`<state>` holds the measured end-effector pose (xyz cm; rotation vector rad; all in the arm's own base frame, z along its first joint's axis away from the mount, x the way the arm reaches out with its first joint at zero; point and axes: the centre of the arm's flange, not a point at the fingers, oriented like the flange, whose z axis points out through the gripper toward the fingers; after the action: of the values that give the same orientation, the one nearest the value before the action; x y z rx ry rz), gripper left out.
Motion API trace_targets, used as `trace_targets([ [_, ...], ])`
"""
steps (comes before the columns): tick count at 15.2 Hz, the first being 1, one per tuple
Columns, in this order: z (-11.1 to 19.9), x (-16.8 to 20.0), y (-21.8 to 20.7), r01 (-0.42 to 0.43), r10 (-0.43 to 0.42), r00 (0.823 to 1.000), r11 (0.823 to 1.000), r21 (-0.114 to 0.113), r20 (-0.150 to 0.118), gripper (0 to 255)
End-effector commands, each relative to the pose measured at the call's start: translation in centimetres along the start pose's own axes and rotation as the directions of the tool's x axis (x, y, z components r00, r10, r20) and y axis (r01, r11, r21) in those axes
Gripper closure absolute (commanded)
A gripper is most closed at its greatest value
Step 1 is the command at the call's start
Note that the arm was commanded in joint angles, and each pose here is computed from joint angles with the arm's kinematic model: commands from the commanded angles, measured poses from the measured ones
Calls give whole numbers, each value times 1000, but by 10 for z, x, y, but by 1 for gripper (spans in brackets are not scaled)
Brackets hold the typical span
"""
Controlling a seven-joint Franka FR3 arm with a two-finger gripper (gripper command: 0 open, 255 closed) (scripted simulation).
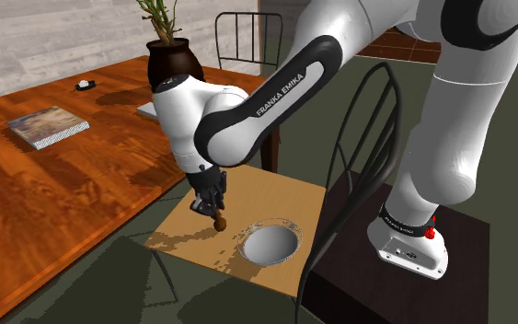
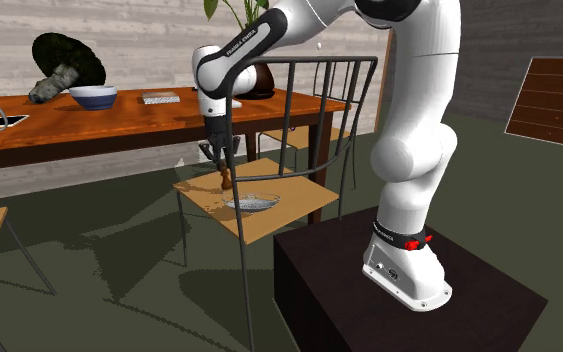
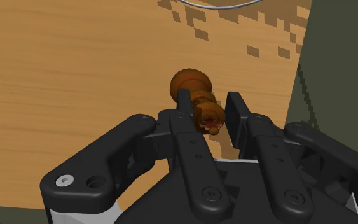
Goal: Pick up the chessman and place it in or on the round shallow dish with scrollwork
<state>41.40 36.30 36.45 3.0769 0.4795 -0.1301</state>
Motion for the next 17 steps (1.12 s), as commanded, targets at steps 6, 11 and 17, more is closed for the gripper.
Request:
trace_targets([
  [6, -45, 3, 6, -11, 12, 1000, 1000, 9, -27, 255],
  [11, -72, 1, 6, -11, 12, 1000, 1000, 9, -27, 255],
  [17, -103, -2, 7, -11, 12, 1000, 1000, 9, -27, 255],
])
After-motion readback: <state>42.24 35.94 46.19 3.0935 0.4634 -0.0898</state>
